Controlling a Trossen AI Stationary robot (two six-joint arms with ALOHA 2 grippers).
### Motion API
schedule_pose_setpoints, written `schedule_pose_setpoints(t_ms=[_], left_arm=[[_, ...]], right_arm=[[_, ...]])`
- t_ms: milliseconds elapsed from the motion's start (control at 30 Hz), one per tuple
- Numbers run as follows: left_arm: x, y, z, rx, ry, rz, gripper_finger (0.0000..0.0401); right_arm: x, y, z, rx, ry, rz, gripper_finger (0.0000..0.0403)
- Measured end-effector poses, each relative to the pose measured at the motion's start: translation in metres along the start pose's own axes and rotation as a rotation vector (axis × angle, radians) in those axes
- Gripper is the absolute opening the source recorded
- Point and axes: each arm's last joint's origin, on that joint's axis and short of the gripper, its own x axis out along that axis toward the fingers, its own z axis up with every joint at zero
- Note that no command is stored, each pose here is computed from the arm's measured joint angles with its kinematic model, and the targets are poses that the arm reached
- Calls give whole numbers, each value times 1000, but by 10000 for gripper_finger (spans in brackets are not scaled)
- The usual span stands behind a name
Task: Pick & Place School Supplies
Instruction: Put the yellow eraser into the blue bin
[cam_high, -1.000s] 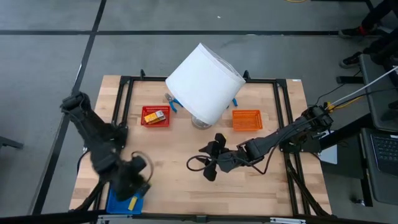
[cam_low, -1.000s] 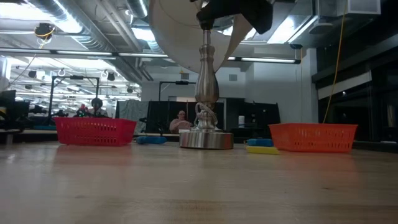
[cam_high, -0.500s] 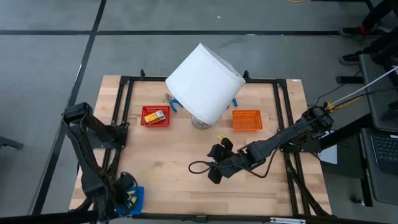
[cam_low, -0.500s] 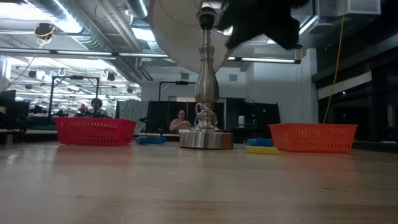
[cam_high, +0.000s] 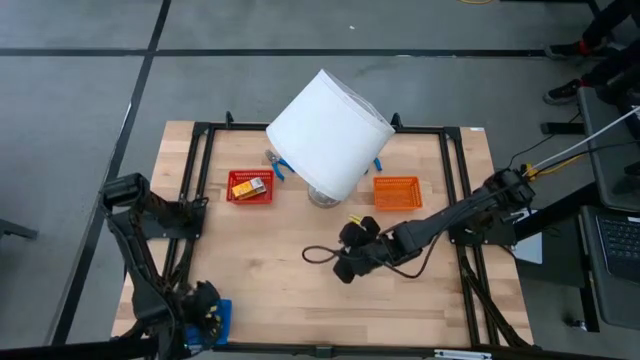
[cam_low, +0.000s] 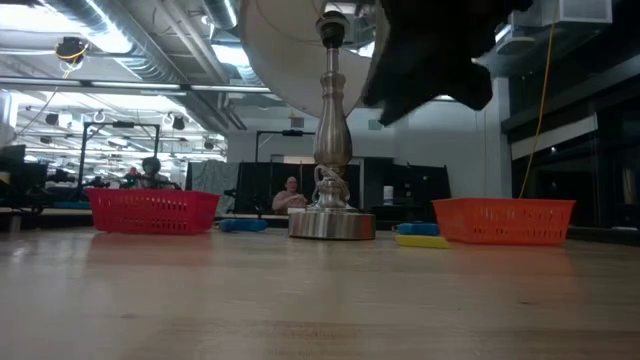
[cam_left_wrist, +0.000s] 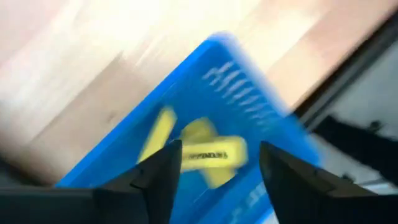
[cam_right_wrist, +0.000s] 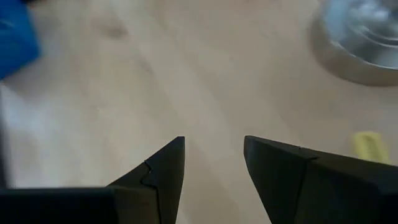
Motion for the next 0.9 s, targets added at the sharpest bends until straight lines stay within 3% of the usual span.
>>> schedule_pose_setpoints(t_ms=[167,367,567,900], left_arm=[[-17,-13,0,74,-272,-189,229],[-32,-26,12,194,-500,-249,218],[-42,-42,26,312,-590,-235,221],[-50,-61,53,374,-579,-187,235]], right_arm=[[13,-31,14,-19,73,-139,168],[40,-79,17,-28,200,-191,168],[57,-118,2,-73,341,-177,168],[62,-127,7,-174,337,-141,168]])
